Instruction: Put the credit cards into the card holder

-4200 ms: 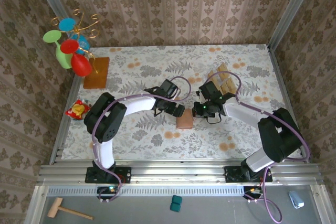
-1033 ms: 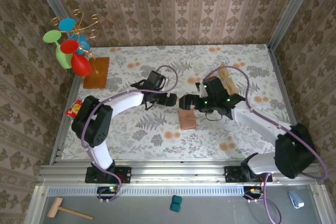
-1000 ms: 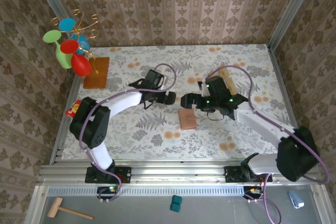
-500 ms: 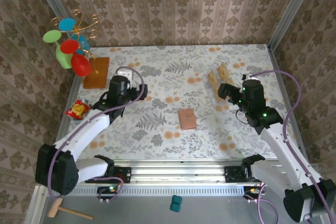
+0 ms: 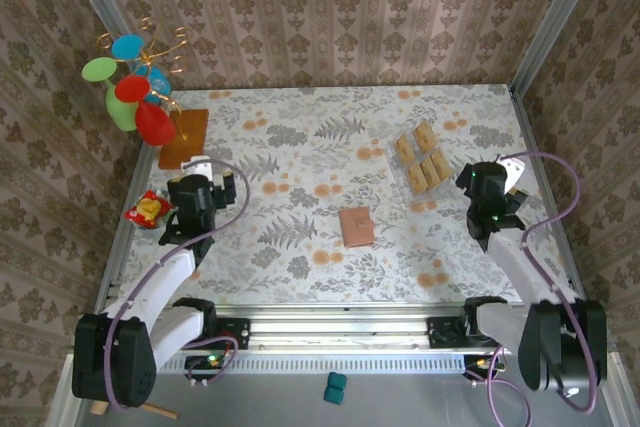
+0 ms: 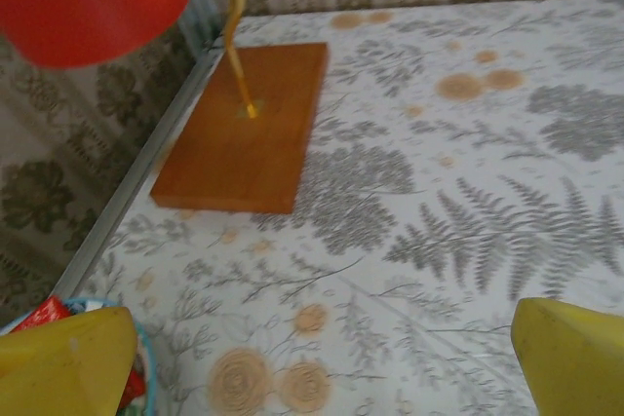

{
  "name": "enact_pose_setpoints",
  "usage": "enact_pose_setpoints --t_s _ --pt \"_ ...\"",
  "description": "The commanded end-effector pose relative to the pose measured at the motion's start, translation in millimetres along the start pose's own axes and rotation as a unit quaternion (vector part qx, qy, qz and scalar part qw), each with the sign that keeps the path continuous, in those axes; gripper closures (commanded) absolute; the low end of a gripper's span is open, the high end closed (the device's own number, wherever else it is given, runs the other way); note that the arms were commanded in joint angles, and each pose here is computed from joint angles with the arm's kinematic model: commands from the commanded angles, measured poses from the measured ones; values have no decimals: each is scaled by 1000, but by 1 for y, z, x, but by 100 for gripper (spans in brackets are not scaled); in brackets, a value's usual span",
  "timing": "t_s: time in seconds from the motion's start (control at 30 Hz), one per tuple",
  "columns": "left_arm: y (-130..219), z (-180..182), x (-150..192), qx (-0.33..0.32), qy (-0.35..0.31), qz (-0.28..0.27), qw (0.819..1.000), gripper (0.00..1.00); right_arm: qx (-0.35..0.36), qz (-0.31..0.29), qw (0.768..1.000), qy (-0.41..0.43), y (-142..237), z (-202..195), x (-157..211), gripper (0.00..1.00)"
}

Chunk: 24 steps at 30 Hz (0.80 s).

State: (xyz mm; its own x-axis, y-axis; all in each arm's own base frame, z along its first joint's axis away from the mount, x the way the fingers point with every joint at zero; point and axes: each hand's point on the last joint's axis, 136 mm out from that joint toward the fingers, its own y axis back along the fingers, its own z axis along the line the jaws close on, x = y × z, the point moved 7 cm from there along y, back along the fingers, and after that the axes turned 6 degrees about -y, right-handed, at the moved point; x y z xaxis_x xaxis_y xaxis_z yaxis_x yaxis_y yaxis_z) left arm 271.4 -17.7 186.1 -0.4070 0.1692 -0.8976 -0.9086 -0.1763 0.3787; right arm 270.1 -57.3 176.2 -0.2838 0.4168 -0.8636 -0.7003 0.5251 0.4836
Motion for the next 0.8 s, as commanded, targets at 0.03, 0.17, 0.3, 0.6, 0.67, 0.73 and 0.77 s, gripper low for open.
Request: enact_pose_setpoints --t_s 0.03,0.17,0.3,0.6,0.67,0.73,0.77 --pt "-14 6 4 -35 -5 -44 998 0 36 -50 998 14 -20 -4 8 0" --pt "-35 -3 19 -32 -34 -42 998 0 -8 -43 999 31 -29 9 15 0" --pt "-48 -8 20 -23 -40 -59 997 0 -57 -66 995 39 -29 17 16 0" --pt "-72 -3 32 -11 -20 -57 998 0 -177 -93 979 48 -30 39 27 0" --pt "-75 -4 36 -2 -17 -57 998 0 -197 -83 975 65 -32 44 33 0" --pt "-79 -5 39 2 -24 -58 998 0 -222 -77 969 80 -33 49 39 0" --pt "-81 -7 39 11 -22 -44 999 0 -229 -75 967 83 -35 51 42 0"
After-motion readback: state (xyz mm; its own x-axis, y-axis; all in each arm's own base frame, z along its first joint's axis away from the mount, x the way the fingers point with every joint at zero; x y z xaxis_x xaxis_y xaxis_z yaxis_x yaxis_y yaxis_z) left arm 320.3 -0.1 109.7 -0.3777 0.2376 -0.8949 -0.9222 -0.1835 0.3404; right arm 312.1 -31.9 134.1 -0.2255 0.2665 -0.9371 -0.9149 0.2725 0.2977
